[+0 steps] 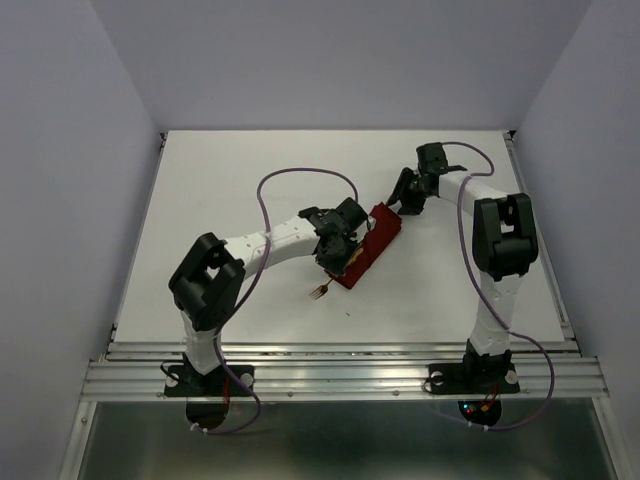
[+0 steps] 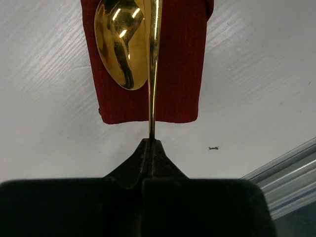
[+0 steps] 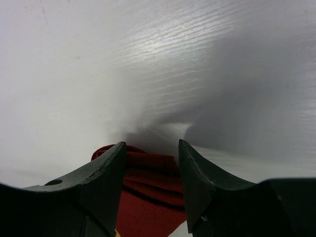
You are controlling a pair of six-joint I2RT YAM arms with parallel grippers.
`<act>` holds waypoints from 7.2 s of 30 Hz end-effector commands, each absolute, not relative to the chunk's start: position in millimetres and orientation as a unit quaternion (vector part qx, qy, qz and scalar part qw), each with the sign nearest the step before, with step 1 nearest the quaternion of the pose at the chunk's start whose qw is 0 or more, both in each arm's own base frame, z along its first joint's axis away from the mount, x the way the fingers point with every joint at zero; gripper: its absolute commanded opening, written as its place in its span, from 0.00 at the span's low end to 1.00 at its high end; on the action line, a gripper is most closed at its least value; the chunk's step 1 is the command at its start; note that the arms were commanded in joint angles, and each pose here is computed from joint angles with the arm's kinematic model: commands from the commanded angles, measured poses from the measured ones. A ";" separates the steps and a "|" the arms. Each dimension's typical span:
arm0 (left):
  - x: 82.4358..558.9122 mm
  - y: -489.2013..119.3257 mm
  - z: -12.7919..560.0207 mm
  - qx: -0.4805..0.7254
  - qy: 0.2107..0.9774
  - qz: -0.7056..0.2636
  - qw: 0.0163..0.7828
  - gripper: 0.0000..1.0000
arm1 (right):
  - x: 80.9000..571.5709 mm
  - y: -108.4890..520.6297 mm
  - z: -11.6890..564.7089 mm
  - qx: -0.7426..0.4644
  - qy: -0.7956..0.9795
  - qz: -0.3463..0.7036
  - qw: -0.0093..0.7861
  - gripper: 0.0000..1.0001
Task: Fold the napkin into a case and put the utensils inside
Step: Stuff the fork into the folded napkin.
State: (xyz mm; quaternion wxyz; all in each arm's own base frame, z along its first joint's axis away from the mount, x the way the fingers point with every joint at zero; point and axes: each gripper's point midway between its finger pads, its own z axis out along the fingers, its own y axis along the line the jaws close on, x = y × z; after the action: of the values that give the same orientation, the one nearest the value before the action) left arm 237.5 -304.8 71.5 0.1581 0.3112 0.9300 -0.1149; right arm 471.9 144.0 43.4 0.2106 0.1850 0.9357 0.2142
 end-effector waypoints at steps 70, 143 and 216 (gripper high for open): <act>315.8 -394.4 66.3 0.280 0.931 -0.122 0.202 0.20 | 449.6 163.8 42.8 0.160 0.939 0.224 0.206 0.54; 309.0 -385.1 67.9 0.309 0.926 -0.122 0.177 0.32 | 442.0 174.9 33.8 0.152 0.944 0.222 0.194 0.55; 283.5 -372.2 107.0 0.287 0.924 -0.168 0.188 0.30 | 446.9 150.3 95.9 0.174 0.925 0.166 0.293 0.71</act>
State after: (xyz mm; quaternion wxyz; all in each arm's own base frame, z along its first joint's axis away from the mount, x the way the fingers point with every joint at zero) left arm 287.4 -377.7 51.9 0.1417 0.3009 0.9329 -0.1381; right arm 439.8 157.9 53.0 0.2333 0.1735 0.9401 0.1779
